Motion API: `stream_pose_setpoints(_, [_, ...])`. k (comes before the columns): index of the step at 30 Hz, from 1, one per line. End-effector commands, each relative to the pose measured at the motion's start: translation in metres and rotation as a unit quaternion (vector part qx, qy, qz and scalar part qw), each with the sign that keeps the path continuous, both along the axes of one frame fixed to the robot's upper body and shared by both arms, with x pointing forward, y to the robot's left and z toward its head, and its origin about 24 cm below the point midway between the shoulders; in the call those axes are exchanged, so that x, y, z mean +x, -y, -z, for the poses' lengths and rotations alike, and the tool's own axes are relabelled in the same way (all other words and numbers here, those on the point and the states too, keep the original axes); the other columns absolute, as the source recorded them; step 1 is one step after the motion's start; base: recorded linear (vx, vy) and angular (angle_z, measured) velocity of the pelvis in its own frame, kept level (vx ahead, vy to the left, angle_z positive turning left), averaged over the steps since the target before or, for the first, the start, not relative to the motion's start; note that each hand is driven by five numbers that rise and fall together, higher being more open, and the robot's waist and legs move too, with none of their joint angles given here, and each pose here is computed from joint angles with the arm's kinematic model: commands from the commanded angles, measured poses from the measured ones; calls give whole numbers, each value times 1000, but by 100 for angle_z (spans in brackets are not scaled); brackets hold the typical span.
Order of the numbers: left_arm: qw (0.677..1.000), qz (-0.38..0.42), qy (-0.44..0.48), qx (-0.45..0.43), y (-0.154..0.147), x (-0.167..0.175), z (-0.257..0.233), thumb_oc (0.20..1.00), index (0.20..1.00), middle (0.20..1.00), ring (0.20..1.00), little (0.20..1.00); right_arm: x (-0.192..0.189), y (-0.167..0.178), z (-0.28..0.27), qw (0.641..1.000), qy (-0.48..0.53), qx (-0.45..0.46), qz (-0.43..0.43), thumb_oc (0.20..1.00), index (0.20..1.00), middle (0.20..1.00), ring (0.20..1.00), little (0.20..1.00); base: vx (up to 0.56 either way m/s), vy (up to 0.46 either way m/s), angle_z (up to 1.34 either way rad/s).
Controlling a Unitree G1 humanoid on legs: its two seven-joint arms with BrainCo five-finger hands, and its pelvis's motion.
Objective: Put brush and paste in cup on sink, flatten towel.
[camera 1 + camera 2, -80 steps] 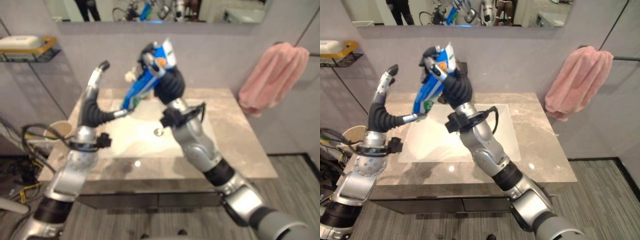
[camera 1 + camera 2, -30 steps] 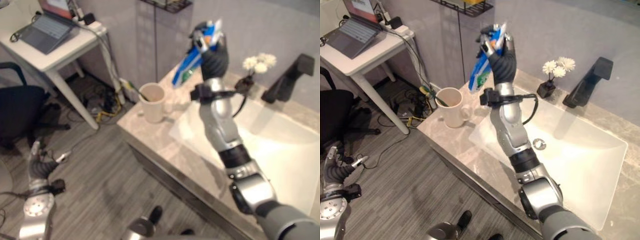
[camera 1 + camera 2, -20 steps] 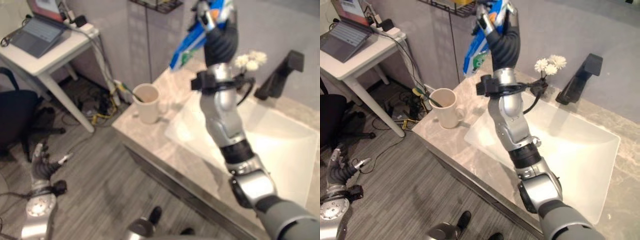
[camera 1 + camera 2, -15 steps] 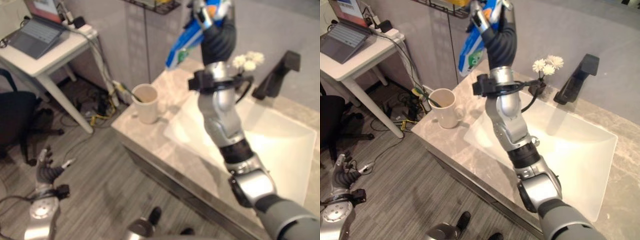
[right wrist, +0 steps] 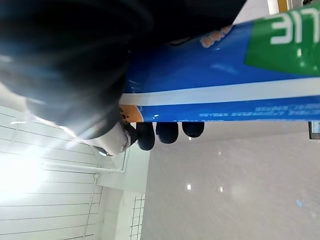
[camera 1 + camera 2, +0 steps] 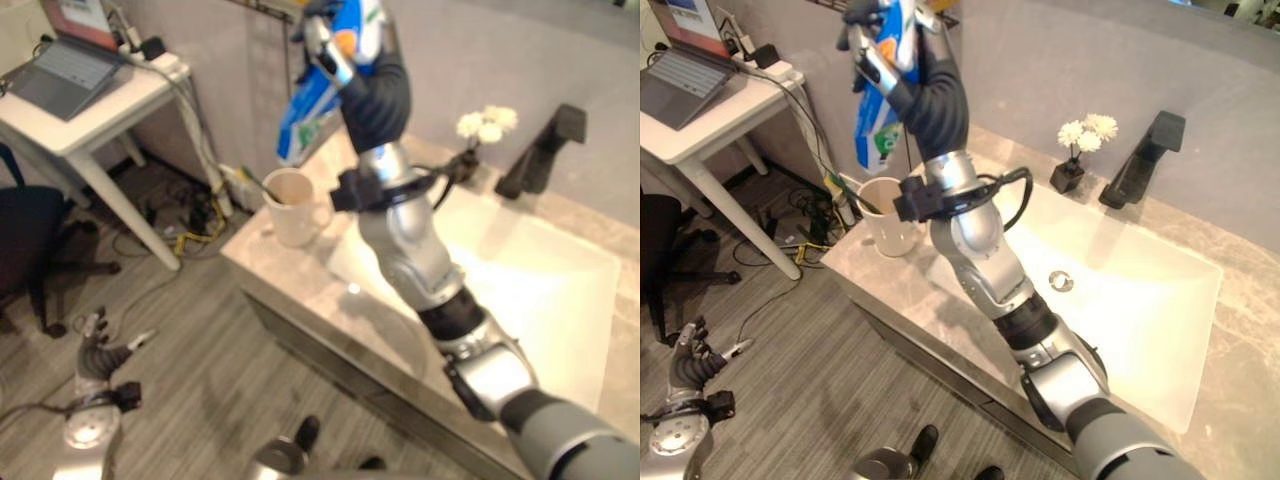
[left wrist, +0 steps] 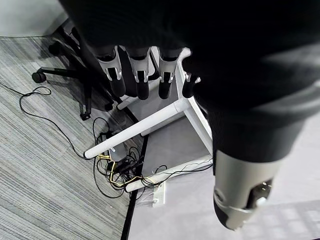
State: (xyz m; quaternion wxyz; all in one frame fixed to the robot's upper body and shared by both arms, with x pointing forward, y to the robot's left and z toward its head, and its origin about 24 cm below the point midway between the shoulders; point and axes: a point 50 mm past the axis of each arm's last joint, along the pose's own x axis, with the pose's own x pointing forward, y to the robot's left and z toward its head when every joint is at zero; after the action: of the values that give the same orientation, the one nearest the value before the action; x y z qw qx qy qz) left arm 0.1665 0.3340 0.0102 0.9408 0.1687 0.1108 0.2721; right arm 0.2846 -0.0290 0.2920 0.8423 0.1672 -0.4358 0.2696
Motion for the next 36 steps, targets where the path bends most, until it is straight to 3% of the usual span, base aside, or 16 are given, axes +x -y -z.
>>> stream_pose_setpoints(1, [998,14,17,50,-9,3,-17,1000,1000,1000,1000,1000,-18,-14,-17,998,52,9,-40,200,200,200,200,200,0,0,0])
stream_pose_setpoints(36, [997,58,3,58,3,10,-13,1000,1000,1000,1000,1000,7,-28,7,999,-6,-42,12,200,200,200,200,200,6,8,1])
